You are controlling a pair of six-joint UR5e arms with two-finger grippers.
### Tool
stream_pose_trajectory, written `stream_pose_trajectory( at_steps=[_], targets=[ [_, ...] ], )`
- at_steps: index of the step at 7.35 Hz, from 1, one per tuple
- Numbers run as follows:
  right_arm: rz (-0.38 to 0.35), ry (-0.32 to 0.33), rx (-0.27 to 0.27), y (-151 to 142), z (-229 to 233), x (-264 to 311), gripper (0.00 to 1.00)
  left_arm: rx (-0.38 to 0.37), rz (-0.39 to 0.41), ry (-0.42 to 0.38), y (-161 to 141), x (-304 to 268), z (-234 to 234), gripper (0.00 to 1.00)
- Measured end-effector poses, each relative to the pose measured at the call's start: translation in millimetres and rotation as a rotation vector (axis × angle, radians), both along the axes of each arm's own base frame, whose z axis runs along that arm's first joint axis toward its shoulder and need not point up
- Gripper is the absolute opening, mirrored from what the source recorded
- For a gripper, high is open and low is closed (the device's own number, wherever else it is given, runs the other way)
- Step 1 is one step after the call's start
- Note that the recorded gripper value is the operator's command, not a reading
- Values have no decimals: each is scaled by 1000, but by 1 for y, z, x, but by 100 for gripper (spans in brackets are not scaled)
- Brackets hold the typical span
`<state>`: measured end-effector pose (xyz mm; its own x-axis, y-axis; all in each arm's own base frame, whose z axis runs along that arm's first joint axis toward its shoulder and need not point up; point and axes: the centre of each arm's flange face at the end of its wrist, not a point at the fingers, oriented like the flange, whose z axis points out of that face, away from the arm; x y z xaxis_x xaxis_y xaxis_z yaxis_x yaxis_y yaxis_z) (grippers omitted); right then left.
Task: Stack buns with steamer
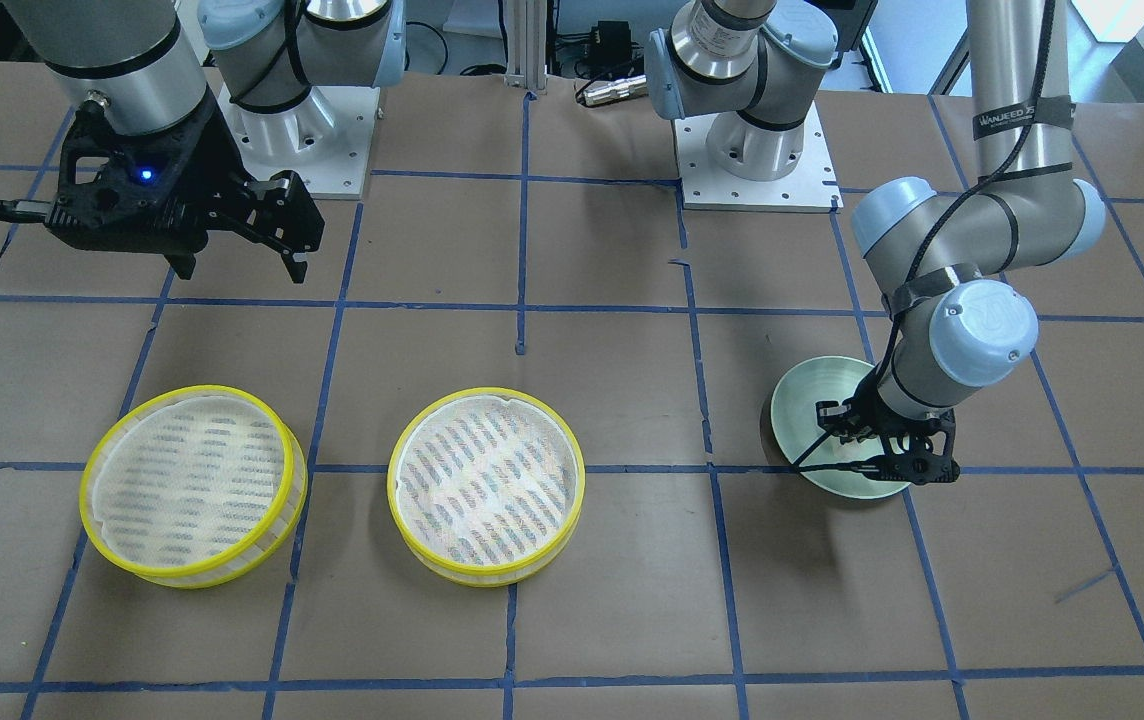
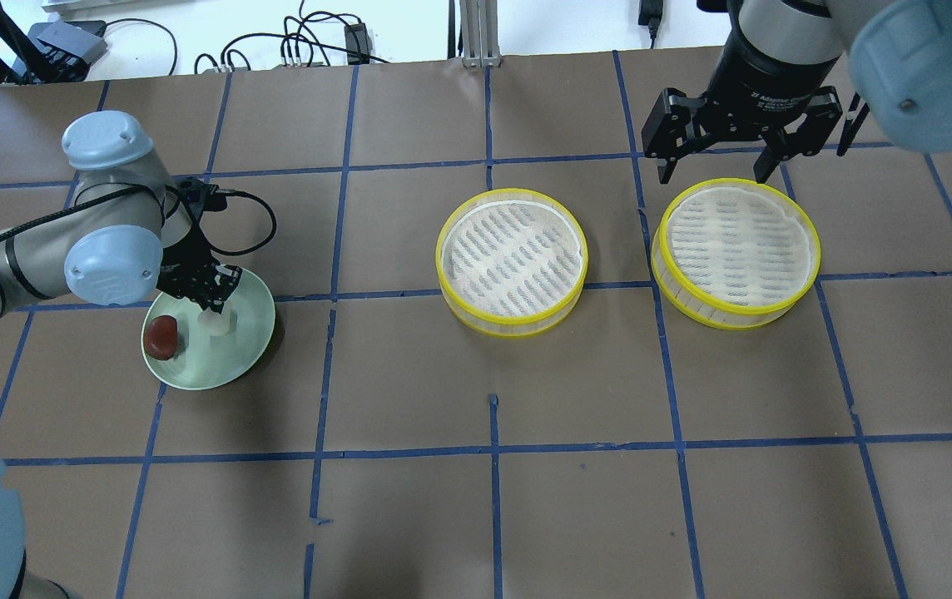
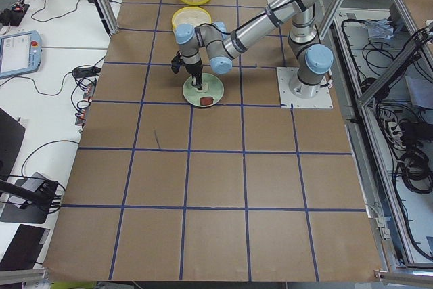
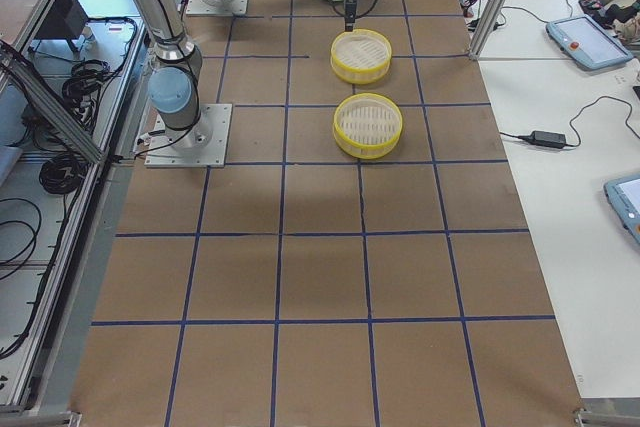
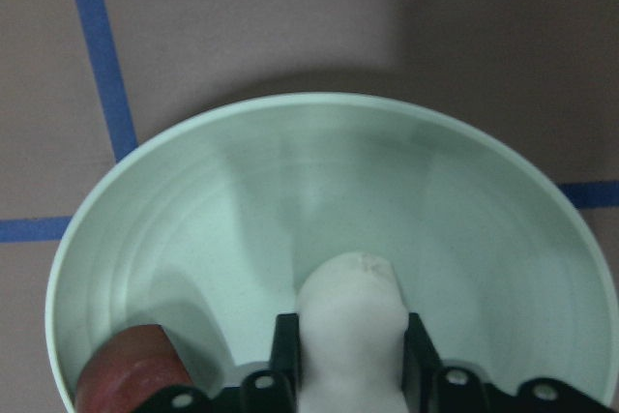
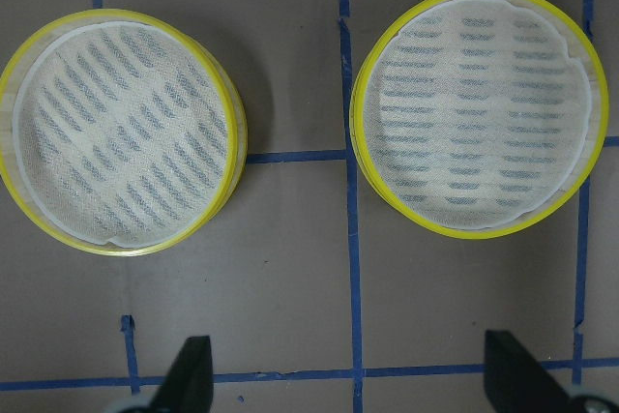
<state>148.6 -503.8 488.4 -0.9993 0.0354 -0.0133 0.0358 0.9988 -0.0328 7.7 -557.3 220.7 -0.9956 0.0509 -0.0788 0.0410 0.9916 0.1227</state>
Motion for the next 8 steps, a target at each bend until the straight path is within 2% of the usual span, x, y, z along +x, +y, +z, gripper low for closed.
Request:
stream_pose_trajectory(
  at_steps=[2, 4, 5, 7, 8],
  targets=[
    [1, 2, 0, 0, 0, 0, 100, -57, 61, 51, -33, -51, 77, 0],
    [0, 3, 5, 0, -2, -1, 100, -91, 137, 94, -47, -144, 137, 1],
    [-1, 4, 6, 1, -2, -2, 100, -107, 189, 145, -46, -199, 143, 1],
    [-1, 6, 5, 1, -2, -2, 100, -133, 253, 234, -35, -307, 118, 2],
    [-1, 7, 4, 1, -2, -2, 100, -124, 255, 271, -33, -343, 92, 17]
  ],
)
